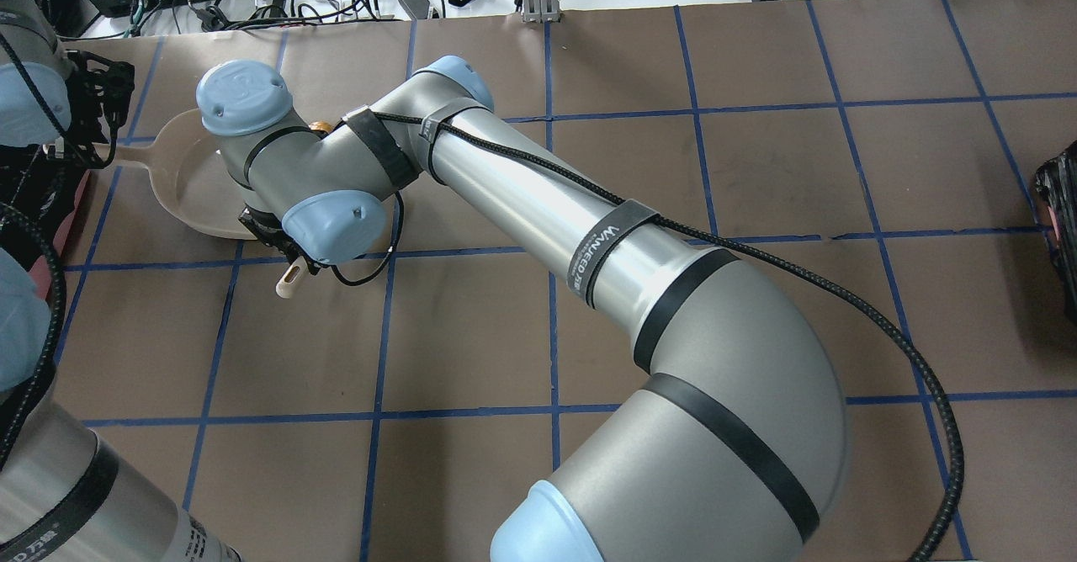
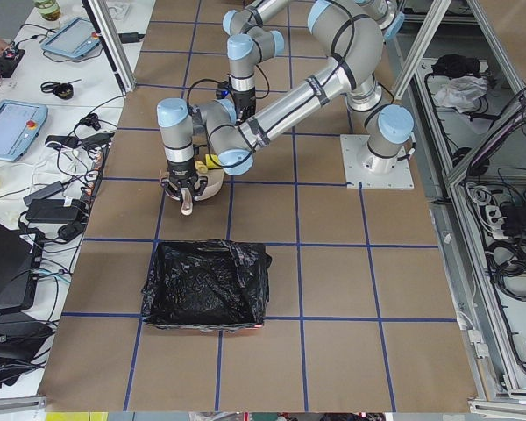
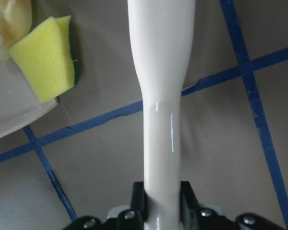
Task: Sweep and dump trash in nearest bin
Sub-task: 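Lower the dustpan in front of the trash while the right gripper brings the brush over, then sweep the trash into the dustpan with the brush in the right gripper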
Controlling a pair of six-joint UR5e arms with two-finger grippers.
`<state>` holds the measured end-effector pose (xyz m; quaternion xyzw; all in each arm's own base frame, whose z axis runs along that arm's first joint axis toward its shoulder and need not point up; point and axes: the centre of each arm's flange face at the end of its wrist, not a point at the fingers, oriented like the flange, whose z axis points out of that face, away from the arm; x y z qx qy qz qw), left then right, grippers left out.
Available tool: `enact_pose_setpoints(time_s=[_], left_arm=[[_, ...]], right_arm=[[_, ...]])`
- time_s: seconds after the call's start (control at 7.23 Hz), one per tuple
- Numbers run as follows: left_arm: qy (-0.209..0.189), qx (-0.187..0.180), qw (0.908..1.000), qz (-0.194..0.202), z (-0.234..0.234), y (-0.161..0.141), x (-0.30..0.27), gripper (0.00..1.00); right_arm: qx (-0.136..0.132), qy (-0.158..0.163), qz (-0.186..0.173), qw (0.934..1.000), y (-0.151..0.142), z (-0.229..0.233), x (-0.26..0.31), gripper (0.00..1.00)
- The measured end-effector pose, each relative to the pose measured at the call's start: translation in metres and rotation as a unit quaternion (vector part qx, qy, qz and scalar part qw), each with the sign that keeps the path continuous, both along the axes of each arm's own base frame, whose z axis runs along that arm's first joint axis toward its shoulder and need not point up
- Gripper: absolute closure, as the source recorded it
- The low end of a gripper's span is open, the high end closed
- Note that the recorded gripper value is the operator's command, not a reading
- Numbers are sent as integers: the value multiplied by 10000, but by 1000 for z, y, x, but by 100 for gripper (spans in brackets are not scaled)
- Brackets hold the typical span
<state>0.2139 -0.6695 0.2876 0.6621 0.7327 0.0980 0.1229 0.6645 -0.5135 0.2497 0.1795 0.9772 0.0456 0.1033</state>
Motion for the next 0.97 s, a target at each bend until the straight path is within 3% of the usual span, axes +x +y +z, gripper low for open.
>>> enact_pose_setpoints(time_s=[0.69,0.83,0.97], left_arm=[[23,-10,10000,53,-1,1,-2,100],[36,-10,10000,83,-1,3,-7,100],[46,-22,9999,104,-2,2,-19,100]], right_arm=[[-179,-329,214,9991,-28,-20,30,100],[-189,-367,311,9987,-30,-23,32,100],[-200,-450,642,9967,-30,-26,34,100]])
